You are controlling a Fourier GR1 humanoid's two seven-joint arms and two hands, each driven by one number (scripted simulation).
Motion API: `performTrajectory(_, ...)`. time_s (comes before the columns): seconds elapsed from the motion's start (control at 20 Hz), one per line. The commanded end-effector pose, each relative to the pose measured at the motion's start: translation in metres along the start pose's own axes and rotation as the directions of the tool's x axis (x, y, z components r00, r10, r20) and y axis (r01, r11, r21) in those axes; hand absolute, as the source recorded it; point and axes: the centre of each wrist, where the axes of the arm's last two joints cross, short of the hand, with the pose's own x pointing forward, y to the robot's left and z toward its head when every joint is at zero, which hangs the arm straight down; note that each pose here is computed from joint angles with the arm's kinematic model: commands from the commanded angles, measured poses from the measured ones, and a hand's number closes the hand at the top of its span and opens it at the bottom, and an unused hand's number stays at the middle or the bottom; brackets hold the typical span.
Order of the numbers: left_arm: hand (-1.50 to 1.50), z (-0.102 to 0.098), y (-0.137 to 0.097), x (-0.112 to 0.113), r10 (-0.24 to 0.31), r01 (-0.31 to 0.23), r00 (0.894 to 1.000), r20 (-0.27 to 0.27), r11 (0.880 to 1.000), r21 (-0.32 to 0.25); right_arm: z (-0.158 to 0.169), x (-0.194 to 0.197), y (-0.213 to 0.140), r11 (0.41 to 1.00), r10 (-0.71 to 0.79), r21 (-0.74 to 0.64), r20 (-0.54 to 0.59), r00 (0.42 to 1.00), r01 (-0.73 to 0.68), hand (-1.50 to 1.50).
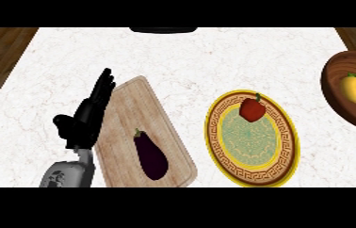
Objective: Pick the lemon from the plate and place it in the bowl
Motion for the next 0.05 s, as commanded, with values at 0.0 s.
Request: performTrajectory(0.0, 0.0, 0.0106, 0.0111, 0.0005, 0.002, -0.002, 1.0, 0.0, 1.0, -0.012, 0.0244, -0.0046, -0.0199, 0.997, -0.042, 0.072, 0.06, 0.997, 0.038, -1.5)
